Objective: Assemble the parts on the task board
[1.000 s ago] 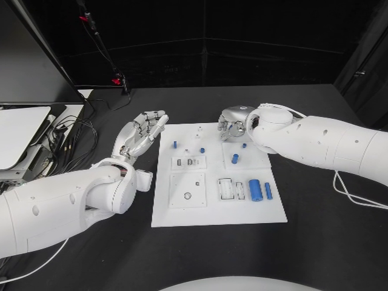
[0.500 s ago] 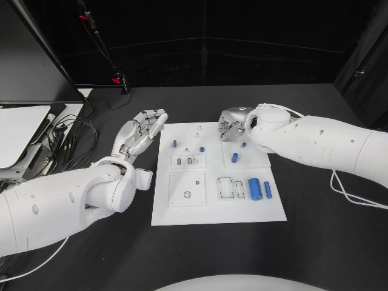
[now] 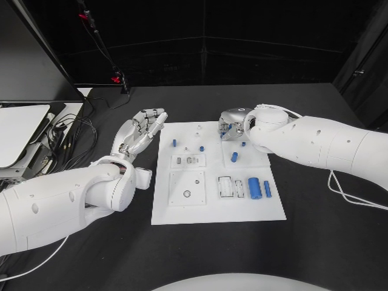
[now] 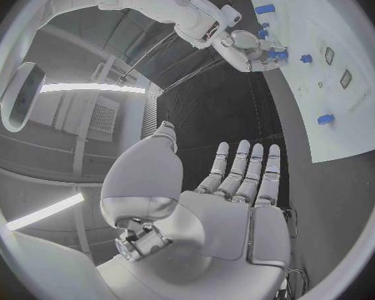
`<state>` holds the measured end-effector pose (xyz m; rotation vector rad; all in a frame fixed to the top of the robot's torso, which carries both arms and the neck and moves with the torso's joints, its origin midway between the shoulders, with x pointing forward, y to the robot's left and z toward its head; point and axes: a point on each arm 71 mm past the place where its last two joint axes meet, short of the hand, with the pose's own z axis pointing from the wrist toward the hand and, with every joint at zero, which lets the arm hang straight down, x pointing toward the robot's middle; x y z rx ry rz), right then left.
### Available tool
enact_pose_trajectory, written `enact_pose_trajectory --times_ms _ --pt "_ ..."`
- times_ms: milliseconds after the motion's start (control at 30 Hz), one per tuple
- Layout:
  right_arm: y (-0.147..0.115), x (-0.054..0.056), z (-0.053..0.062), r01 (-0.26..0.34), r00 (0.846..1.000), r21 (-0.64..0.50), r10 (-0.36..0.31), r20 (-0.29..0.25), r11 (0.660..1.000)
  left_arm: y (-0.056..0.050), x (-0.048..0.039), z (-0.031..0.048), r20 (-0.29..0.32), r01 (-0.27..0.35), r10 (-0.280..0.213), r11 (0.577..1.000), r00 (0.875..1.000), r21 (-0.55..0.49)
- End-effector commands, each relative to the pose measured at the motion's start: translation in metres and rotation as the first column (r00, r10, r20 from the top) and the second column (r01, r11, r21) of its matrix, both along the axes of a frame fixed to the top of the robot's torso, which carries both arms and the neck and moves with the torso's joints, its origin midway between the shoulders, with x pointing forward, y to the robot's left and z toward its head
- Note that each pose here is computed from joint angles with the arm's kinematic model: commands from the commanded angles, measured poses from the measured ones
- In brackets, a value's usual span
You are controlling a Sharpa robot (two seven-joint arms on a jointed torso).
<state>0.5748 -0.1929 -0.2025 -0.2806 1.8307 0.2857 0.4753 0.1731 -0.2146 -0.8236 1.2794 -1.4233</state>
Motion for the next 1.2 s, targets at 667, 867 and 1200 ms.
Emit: enact_pose_trajectory --times_ms 667,867,1200 --pt "-0.001 0.000 -0.012 0.024 1.000 -0.016 -0.024 -0.014 1.000 -0.003 -0.0069 0.0190 0.272 0.064 -0.043 0.996 0.961 -0.070" --pt "0.000 -0.001 -0.013 0.027 0.999 -0.019 -0.027 -0.019 0.999 -0.003 -0.0067 0.0186 0.269 0.064 -0.043 0.996 0.962 -0.069" --pt "0.001 -0.001 -0.014 0.024 1.000 -0.004 -0.024 0.005 1.000 -0.002 -0.0066 0.0180 0.266 0.064 -0.044 0.996 0.963 -0.069"
